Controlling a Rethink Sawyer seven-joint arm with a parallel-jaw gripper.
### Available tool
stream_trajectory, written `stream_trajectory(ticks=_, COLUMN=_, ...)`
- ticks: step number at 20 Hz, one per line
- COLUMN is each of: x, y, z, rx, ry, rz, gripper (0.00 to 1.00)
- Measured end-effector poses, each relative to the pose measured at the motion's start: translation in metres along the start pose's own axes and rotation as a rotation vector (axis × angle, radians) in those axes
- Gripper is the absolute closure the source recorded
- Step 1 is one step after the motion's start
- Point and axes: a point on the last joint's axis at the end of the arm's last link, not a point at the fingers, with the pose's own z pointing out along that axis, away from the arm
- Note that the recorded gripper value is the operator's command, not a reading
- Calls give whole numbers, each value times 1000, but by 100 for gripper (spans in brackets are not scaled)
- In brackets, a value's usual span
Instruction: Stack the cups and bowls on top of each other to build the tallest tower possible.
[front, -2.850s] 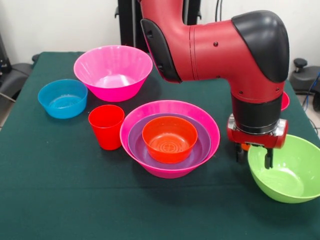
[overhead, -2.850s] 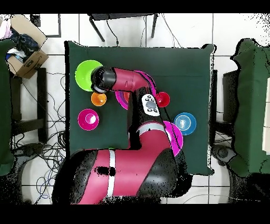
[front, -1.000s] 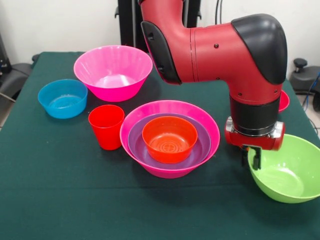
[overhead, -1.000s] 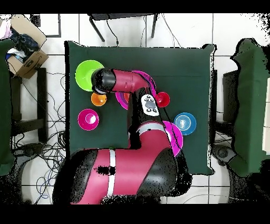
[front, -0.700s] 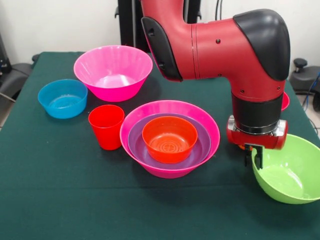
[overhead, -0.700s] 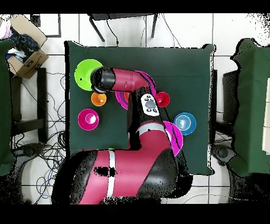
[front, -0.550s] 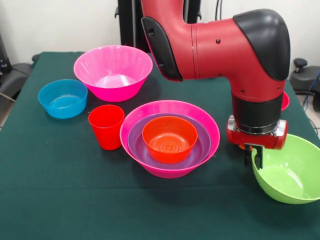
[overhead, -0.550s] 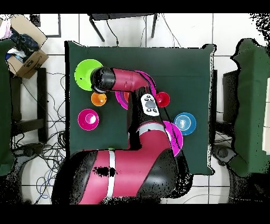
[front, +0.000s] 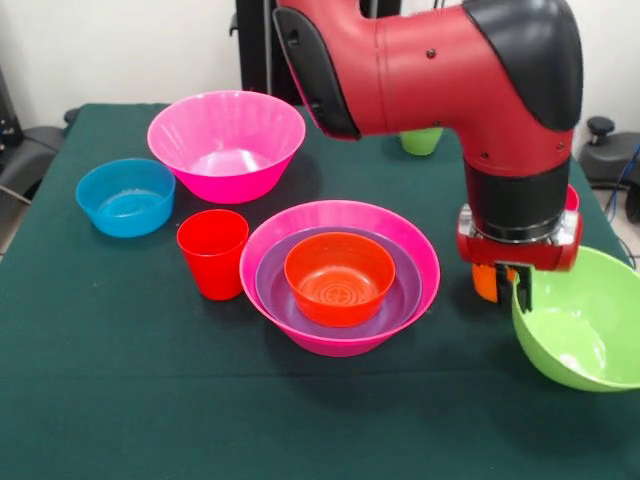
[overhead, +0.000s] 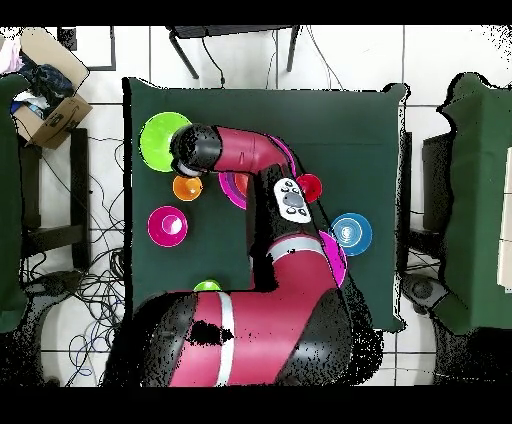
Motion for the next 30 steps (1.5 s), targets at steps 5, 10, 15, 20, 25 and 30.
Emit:
stream_trajectory(ticks=5, x=-4, y=-15, z=-19, rx=-50, ry=47, rz=44, gripper=100)
stream_trajectory(ticks=10, x=-14, y=-37, z=-39, rx=-114, ry=85, rz=97, gripper=100)
stream_trajectory(ticks=15, x=-21, y=-51, z=-52, rx=-177, ry=109, rz=135, gripper=100)
stream_trajectory(ticks=20, x=-22, y=-59, z=-63, rx=-237, ry=145, rz=159, gripper=100)
stream_trajectory(ticks=25, x=-21, y=-65, z=-74, rx=-282, ry=194, rz=171, gripper=100)
stream_trajectory(ticks=30, x=-16, y=-77, z=-94, rx=-311, ry=263, rz=162, gripper=100)
